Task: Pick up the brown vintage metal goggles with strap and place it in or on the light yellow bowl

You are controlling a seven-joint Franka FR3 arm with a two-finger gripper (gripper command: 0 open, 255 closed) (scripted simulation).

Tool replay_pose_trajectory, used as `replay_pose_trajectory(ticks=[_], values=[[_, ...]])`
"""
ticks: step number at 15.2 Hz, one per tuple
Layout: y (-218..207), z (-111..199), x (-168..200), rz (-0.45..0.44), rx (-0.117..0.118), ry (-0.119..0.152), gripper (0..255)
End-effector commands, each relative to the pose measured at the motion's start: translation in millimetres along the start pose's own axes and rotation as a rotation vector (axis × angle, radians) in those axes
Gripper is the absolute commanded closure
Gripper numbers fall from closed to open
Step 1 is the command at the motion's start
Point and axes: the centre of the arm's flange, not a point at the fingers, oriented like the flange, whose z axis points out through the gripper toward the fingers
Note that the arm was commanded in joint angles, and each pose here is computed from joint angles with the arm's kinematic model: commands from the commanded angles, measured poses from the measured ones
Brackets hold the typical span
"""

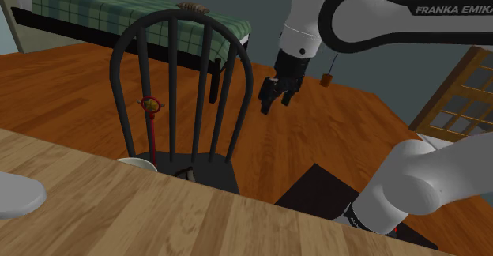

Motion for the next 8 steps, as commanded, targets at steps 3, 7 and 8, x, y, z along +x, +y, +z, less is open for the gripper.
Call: replay_pose_trajectory(ticks=[3, 7, 8], values=[[-43.4, 40.1, 8.0, 0.030, -0.026, -0.012, 0], [-82.2, 79.4, 18.1, 0.058, -0.053, -0.025, 0], [-91.7, 89.3, 20.7, 0.065, -0.060, -0.029, 0]])
